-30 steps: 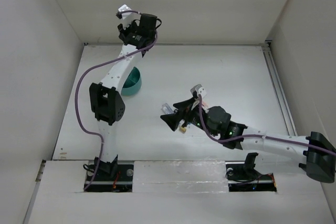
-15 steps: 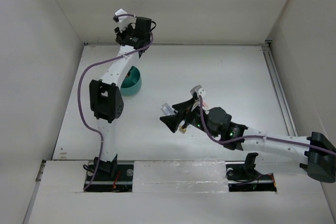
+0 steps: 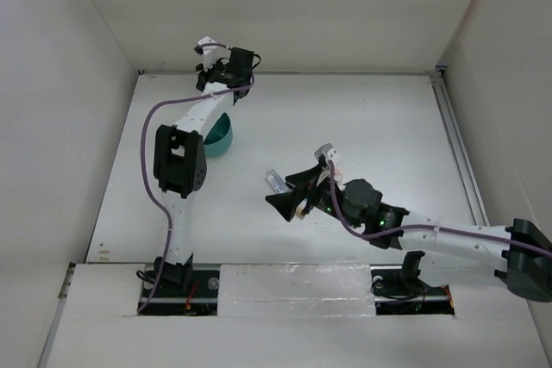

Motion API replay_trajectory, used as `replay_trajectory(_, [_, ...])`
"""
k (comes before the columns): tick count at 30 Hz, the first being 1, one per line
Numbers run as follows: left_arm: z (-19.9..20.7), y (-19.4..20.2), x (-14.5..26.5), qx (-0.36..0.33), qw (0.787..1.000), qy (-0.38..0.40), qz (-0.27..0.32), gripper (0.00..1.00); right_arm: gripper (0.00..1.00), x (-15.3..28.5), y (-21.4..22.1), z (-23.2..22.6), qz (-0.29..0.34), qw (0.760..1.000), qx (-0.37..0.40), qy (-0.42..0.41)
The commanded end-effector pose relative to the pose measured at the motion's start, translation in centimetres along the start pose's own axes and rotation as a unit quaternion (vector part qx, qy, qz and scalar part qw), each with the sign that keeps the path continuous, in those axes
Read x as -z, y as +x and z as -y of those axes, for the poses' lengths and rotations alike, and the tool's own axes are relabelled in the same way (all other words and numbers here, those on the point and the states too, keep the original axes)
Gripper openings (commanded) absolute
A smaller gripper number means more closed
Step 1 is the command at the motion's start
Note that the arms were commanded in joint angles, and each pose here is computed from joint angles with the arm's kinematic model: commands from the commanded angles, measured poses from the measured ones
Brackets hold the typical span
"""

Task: Sort the stationery into containers
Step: Place the stationery in the storage box.

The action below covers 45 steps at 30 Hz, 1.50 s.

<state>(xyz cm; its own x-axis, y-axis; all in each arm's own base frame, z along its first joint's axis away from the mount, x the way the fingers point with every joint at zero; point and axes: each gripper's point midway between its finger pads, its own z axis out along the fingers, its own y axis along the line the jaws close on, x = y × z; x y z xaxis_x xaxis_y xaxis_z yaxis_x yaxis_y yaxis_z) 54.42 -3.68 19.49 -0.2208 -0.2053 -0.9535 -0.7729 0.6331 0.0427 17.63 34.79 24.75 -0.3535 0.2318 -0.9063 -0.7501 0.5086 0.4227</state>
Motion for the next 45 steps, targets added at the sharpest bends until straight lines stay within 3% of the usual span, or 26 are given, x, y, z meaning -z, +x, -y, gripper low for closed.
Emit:
replay_trajectory(1, [-0.4, -1.2, 0.4, 0.027, 1.0, -0.004, 0.009, 0.0, 0.99, 0.4, -1.5, -1.4, 0.023, 0.999, -0.006, -0.024])
replay_trajectory(17, [-1.2, 1.0, 0.6, 0.015, 1.0, -0.019, -0.006, 0.0, 0.99, 0.7, -1.8, -1.2, 0.029, 0.999, 0.002, -0.022])
replay_trajectory(21, [-1.7, 1.1, 0.7, 0.012, 1.0, -0.025, -0.006, 0.06, 0.99, 0.7, -1.8, -1.2, 0.029, 0.999, 0.002, -0.022])
replay_trajectory(23, [-1.6, 0.7, 1.3, 0.015, 1.0, -0.022, -0.001, 0.13, 0.99, 0.8, -1.7, -1.3, 0.027, 0.999, 0.002, -0.026])
replay_trajectory(24, [-1.7, 1.0, 1.2, 0.011, 1.0, -0.023, -0.003, 0.26, 0.99, 0.8, -1.7, -1.3, 0.027, 0.999, 0.008, -0.026])
replay_trajectory(29, [-1.4, 0.6, 2.2, 0.016, 1.0, -0.019, 0.006, 0.46, 0.99, 0.8, -1.7, -1.3, 0.027, 0.999, 0.008, -0.026])
replay_trajectory(36, [-1.4, -0.6, 2.6, 0.03, 0.999, -0.015, 0.011, 0.52, 0.99, 0.6, -1.4, -1.0, 0.025, 0.999, 0.008, -0.019])
replay_trajectory(39, [-1.6, -1.4, 2.9, 0.035, 0.999, -0.013, 0.012, 0.58, 0.99, -0.1, -0.9, 0.9, 0.024, 0.999, 0.011, 0.031])
replay_trajectory(43, [-1.6, -3.2, 3.4, 0.047, 0.999, -0.006, 0.019, 0.74, 0.99, -0.6, -0.2, 1.6, 0.01, 0.998, 0.0, 0.054])
replay_trajectory(45, [-2.1, -3.6, 3.1, 0.055, 0.998, -0.015, 0.021, 0.87, 0.99, -0.7, -0.6, 2.1, 0.017, 0.997, 0.0, 0.07])
